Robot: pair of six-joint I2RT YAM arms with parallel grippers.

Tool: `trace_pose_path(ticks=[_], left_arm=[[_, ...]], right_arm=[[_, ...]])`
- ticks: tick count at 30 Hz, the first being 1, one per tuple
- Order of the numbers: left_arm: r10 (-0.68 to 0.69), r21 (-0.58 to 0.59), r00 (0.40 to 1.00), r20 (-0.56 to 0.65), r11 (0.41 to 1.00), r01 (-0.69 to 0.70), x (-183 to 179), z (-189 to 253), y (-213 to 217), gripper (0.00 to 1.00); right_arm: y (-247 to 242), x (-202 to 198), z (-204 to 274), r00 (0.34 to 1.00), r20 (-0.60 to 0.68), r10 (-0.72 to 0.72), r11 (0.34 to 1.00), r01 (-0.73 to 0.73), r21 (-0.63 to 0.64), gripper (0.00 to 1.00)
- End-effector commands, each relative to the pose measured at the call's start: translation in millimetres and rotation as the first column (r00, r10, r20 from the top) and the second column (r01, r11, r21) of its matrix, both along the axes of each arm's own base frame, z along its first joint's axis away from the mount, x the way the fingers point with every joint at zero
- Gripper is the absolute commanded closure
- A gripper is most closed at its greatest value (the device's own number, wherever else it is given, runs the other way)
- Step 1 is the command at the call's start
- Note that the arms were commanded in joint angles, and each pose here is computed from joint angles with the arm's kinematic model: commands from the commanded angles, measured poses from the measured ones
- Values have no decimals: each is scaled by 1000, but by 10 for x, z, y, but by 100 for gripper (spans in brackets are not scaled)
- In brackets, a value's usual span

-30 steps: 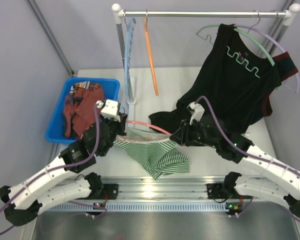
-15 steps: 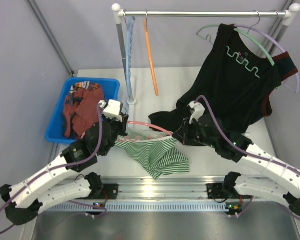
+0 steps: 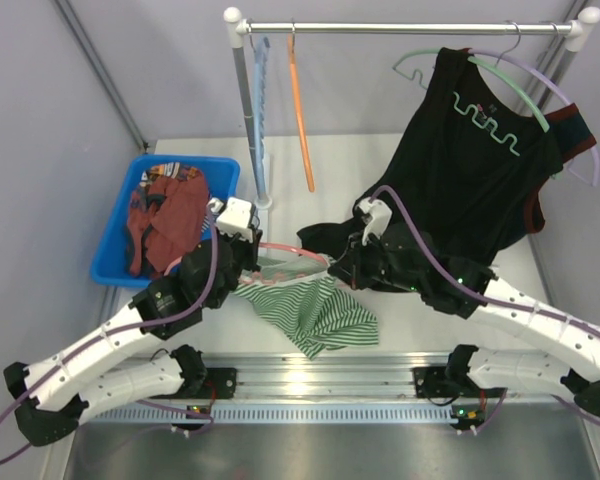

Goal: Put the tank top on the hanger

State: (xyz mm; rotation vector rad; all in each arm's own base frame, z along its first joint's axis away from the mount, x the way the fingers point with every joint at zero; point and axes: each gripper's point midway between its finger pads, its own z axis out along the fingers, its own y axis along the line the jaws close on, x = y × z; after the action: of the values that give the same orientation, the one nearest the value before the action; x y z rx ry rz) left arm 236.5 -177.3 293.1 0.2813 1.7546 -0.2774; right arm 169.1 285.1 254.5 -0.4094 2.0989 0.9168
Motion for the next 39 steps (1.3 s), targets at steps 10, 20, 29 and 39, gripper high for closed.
trace_pose_path(ticks=[10, 20, 29, 39], left_arm=[[-42, -88, 998, 39, 995, 45, 7, 315, -151, 100], [-148, -91, 989, 12, 985, 148, -63, 252, -357, 100], [-262, -91, 965, -1, 961, 261, -160, 243, -547, 100], [-386, -119, 923, 9, 916, 384, -336, 347, -686, 100]], right_arm=[[366, -27, 394, 994, 94, 58, 996, -64, 57, 99], [320, -47, 570, 977, 186, 102, 992, -113, 49, 84], [199, -154, 839, 919, 341, 196, 976, -215, 18, 52], [508, -286, 511, 846, 344, 406, 911, -406, -78, 45]])
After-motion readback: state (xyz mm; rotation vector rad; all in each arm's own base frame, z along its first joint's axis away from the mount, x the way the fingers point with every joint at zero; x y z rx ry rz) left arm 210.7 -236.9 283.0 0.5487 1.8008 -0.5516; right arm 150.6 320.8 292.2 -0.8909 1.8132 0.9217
